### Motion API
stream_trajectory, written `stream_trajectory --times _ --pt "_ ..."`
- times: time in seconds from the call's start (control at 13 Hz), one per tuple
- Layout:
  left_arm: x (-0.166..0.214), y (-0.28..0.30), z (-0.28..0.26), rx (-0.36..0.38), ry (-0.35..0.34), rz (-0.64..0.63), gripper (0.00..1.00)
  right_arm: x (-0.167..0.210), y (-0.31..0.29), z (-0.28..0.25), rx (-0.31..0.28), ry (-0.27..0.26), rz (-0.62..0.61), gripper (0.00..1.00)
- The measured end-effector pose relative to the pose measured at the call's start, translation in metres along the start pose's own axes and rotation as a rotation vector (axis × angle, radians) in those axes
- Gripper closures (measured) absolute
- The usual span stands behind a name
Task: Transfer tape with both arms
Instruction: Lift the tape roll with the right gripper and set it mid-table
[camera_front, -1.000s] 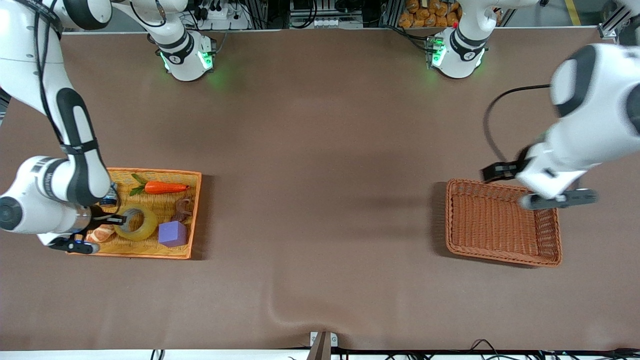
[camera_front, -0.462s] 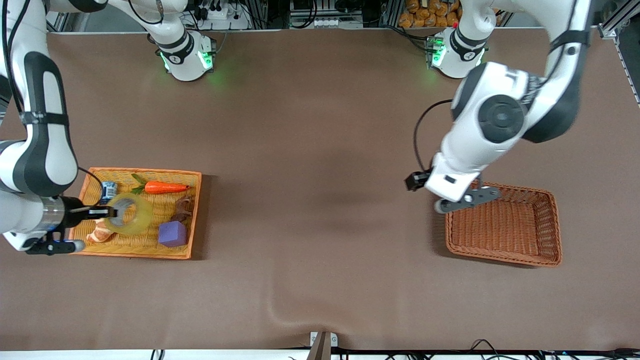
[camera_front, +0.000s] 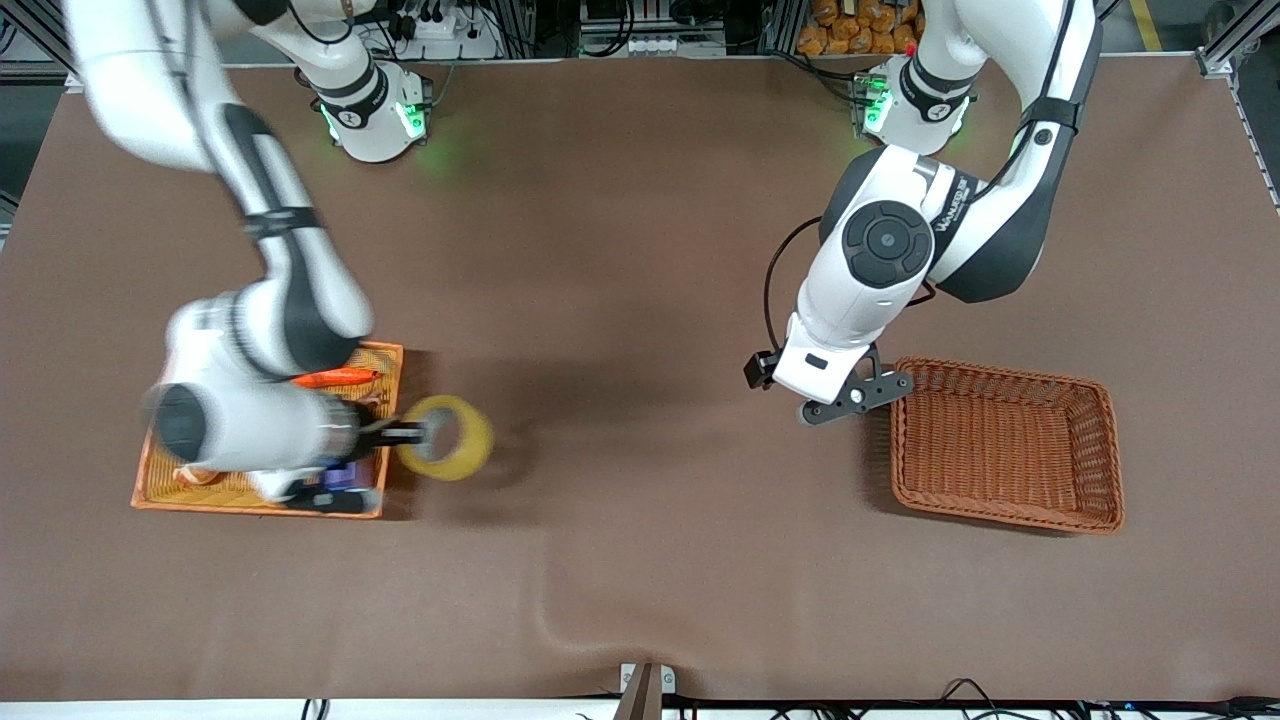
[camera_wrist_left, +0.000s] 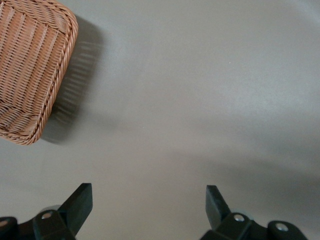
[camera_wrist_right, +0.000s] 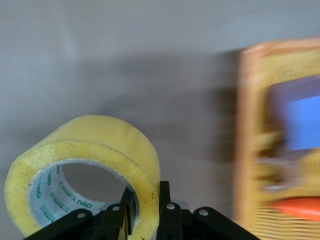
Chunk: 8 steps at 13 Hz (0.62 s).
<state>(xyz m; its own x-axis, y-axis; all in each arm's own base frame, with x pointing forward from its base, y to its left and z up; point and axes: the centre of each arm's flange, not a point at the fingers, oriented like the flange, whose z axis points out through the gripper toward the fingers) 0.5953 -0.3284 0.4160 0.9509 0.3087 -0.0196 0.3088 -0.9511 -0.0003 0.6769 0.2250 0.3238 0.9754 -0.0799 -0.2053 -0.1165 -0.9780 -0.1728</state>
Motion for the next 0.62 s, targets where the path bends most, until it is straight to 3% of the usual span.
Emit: stream_trajectory --times 0.23,0.46,0.62 --pt "0.004 -0.003 -0.001 0.0 0.003 -0.008 0.0 -0.036 -0.098 0.07 -0.016 0.011 0.054 0.78" --pt "0.006 -0.004 -0.001 -0.001 0.004 -0.01 0.0 -0.058 -0.147 0.12 -0.005 0.045 0.114 0.78" --pt "0.006 -0.005 -0.001 -0.001 0.005 -0.012 0.0 -0.055 -0.149 0.121 0.006 0.067 0.138 0.6"
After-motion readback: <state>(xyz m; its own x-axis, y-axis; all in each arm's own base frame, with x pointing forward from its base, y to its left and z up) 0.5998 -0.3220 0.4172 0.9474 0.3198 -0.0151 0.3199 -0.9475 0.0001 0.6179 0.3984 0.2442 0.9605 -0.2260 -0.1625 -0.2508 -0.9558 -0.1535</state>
